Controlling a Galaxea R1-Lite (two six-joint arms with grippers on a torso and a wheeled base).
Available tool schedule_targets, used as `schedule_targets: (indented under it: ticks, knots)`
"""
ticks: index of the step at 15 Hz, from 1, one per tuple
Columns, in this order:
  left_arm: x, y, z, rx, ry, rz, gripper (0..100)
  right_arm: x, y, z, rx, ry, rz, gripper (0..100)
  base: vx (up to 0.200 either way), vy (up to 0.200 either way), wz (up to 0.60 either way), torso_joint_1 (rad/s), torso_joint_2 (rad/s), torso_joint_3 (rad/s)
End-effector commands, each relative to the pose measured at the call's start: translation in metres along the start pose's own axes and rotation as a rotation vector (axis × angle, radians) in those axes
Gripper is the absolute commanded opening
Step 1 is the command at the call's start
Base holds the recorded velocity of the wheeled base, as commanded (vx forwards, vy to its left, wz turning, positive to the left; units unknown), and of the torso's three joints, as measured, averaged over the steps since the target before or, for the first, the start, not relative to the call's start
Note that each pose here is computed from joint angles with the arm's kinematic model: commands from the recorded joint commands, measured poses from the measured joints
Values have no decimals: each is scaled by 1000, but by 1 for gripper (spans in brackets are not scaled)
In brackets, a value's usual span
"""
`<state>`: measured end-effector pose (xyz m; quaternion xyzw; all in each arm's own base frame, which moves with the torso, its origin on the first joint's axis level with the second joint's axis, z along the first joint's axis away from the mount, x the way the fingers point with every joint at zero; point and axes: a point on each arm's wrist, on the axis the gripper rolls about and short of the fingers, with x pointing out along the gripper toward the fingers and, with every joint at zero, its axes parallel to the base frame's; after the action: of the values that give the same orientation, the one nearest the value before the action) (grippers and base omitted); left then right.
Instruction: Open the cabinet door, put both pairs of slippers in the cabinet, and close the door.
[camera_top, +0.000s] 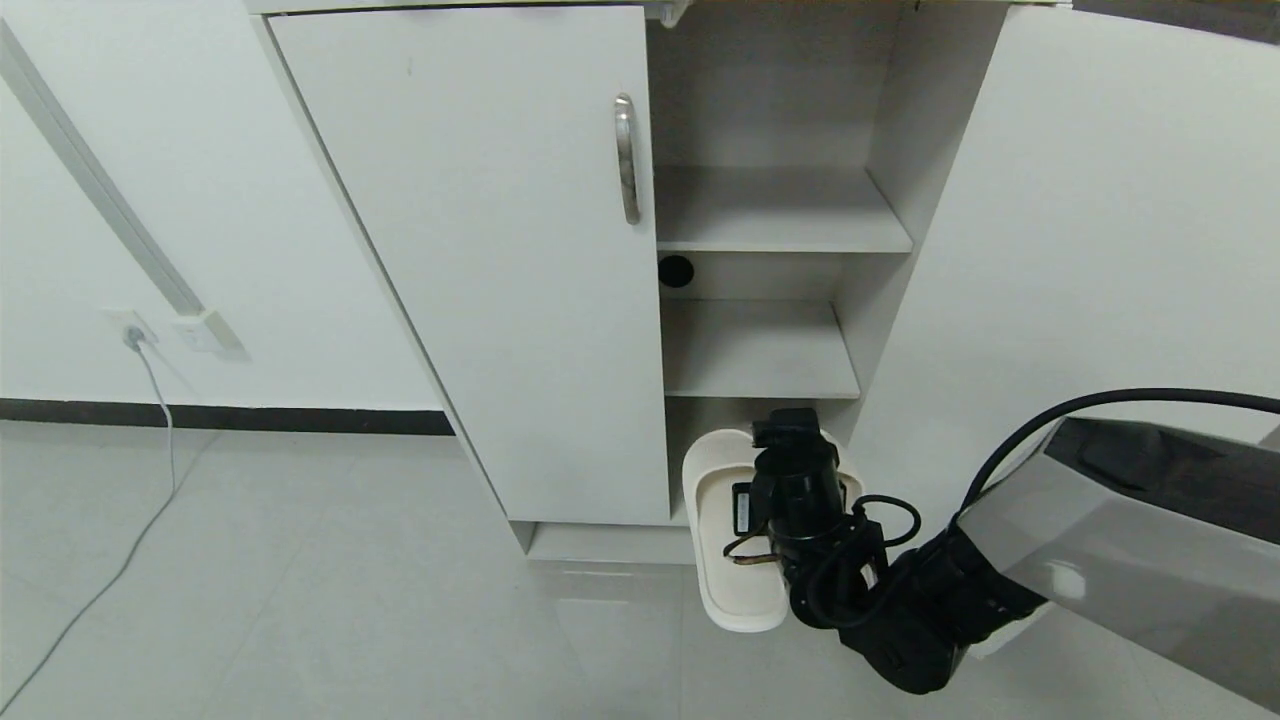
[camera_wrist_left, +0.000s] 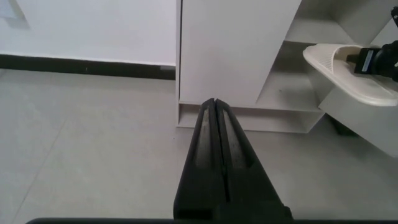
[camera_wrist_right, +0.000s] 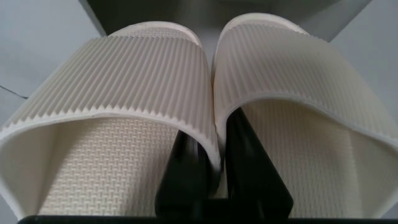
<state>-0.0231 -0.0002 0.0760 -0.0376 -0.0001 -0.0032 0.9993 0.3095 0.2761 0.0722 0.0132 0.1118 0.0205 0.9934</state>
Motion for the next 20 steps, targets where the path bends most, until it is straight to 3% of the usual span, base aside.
schedule_targets:
  ticks: [1,5,14,20]
  knots:
    - [0,0,0,-1,2,0,0,6,-2,-1,5,-16,-7,0,0,0,0,2,2,-203]
    - [0,0,0,-1,0,0,0,15,-6,10,18,-207,6,0,0,0,0,4,2,-77]
    - [0,0,0,-1,2,0,0,20,-10,5,4,-208,-9,0,0,0,0,0,0,0]
    - [0,0,0,-1,3,1,0,21,-9,5,-5,-208,-10,0,200,0,0,2,2,-1]
